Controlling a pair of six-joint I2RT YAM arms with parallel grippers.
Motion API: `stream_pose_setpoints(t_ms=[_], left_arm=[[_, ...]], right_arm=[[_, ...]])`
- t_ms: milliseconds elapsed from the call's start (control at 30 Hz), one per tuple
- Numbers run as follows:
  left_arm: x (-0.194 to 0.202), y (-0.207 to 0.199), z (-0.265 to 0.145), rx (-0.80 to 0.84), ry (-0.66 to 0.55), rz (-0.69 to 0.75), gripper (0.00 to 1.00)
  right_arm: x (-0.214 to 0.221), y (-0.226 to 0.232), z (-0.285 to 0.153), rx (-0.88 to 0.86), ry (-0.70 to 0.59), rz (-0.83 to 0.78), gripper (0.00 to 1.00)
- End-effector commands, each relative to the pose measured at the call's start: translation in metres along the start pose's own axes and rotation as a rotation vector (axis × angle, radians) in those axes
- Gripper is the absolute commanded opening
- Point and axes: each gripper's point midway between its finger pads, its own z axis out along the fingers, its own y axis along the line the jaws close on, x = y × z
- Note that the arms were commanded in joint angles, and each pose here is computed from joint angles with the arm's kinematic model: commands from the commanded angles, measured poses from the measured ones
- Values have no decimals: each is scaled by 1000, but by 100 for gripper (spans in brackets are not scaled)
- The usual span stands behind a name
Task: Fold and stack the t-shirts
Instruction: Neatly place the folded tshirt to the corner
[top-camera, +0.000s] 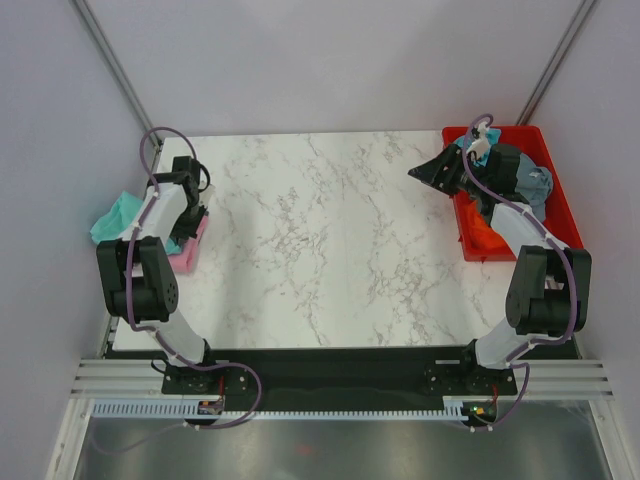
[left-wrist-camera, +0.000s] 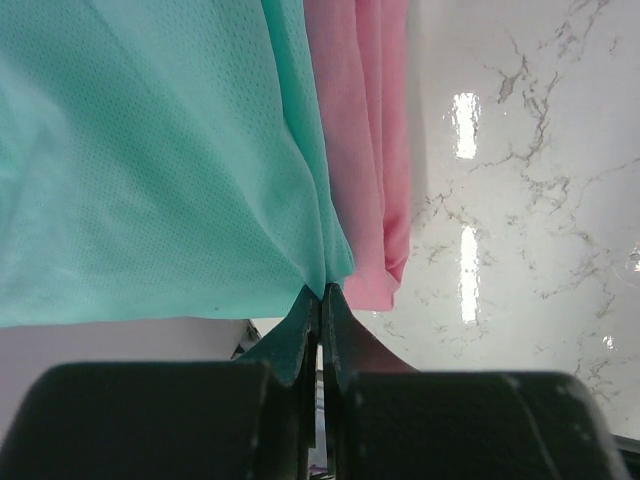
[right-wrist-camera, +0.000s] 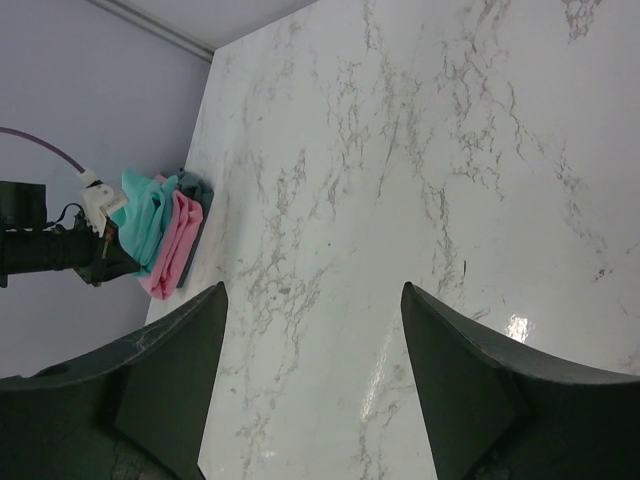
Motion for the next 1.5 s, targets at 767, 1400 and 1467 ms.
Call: stream_pose_setpoints(t_ms=[767, 1400, 1467], left_arm=[[-74, -24, -148, 170, -513, -95, 99], [-104, -62, -238, 493, -1030, -244, 99], [-102, -64, -241, 515, -1053, -283, 99]], right_arm=[[-44, 22, -26, 104, -72, -290, 81], [-43, -56, -197, 1140, -168, -284, 98], [-34, -56, -206, 1158, -180, -284, 98]])
